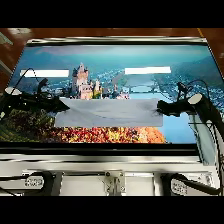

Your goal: Fold the shirts.

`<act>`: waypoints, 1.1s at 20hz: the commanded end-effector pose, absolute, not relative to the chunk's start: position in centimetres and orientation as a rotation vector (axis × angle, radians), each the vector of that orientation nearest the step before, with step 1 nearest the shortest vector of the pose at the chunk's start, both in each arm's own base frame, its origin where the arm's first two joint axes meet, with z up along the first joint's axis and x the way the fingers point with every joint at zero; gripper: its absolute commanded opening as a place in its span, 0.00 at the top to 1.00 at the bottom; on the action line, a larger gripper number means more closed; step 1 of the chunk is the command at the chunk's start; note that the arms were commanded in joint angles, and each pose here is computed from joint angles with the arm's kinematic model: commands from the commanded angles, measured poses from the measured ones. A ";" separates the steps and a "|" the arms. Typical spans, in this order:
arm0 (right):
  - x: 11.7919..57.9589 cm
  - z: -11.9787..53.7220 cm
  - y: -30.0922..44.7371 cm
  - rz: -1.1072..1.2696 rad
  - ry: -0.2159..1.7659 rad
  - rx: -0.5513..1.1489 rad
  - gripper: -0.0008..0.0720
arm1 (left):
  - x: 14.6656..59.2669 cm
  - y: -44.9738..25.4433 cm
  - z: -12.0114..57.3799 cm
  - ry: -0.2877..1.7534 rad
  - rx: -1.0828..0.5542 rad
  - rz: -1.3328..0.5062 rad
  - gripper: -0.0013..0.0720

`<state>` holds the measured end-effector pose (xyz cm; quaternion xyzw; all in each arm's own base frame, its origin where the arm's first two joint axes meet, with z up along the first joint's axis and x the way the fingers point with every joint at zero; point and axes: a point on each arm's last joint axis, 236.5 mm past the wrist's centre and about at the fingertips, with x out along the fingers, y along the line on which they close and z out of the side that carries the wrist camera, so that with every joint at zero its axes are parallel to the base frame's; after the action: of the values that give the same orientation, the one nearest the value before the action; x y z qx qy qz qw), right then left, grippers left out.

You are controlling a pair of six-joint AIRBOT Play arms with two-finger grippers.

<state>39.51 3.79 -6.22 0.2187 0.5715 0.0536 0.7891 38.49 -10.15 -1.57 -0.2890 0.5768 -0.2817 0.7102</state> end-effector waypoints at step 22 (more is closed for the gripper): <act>44.9 -9.6 2.4 0.048 1.213 0.472 0.21 | 44.2 -9.4 -5.7 1.232 -0.736 -0.502 0.21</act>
<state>45.18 2.73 -9.77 0.2253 0.5609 0.0219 0.7963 45.08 -8.93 -6.08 -0.3305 0.5478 -0.2116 0.7389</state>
